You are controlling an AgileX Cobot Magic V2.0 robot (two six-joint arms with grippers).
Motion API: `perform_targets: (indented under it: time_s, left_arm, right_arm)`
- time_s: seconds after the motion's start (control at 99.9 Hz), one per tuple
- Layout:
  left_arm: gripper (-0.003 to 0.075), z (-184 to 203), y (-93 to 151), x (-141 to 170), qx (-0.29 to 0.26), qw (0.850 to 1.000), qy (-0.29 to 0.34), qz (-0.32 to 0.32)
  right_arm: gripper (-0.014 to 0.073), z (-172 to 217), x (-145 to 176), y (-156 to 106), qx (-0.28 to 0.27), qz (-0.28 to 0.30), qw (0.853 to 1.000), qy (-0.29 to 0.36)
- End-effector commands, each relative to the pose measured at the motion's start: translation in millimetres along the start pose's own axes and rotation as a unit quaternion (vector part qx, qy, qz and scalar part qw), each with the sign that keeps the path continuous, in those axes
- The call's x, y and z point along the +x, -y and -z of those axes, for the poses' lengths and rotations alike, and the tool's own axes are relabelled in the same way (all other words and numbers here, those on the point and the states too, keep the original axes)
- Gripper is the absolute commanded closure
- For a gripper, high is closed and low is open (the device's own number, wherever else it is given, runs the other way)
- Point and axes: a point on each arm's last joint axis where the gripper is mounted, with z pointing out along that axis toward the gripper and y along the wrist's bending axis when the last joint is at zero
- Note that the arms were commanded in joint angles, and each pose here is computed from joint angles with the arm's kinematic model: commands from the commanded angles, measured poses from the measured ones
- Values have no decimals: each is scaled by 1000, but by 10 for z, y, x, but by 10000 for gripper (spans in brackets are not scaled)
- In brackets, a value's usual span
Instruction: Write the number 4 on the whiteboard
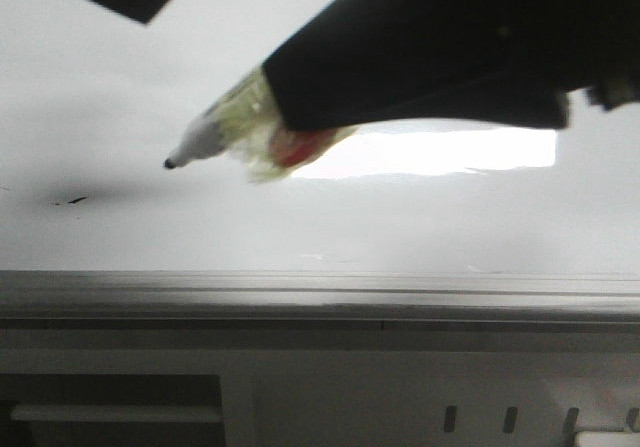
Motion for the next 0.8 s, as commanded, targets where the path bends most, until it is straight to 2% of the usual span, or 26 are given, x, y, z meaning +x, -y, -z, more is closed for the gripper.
perform_targets:
  time_s: [0.0, 0.2, 0.27, 0.38, 0.44, 0.51, 0.791]
  left_arm:
    - [422, 269, -59, -32, -83, 991, 85, 56]
    - [526, 435, 95, 382, -169, 964, 140, 154]
    - [564, 460, 182, 544, -196, 947, 163, 194]
    - [630, 466, 288, 778, -232, 909, 206, 277]
    - [680, 456, 340, 878, -242, 898, 213, 301]
    - [741, 438, 383, 942, -241, 893, 215, 314]
    - [740, 428, 402, 955, -232, 888, 220, 331]
  right_arm:
    - [656, 190, -99, 79, 40, -21, 998, 46]
    - [657, 392, -86, 87, 45, -32, 995, 77]
    - [659, 388, -85, 91, 47, -32, 995, 77]
    - [659, 342, -68, 132, 71, -33, 995, 70]
    - [659, 306, -54, 171, 93, -33, 993, 64]
    - [659, 250, -28, 203, 112, -32, 992, 53]
    - [659, 95, -76, 267, 148, -5, 988, 40]
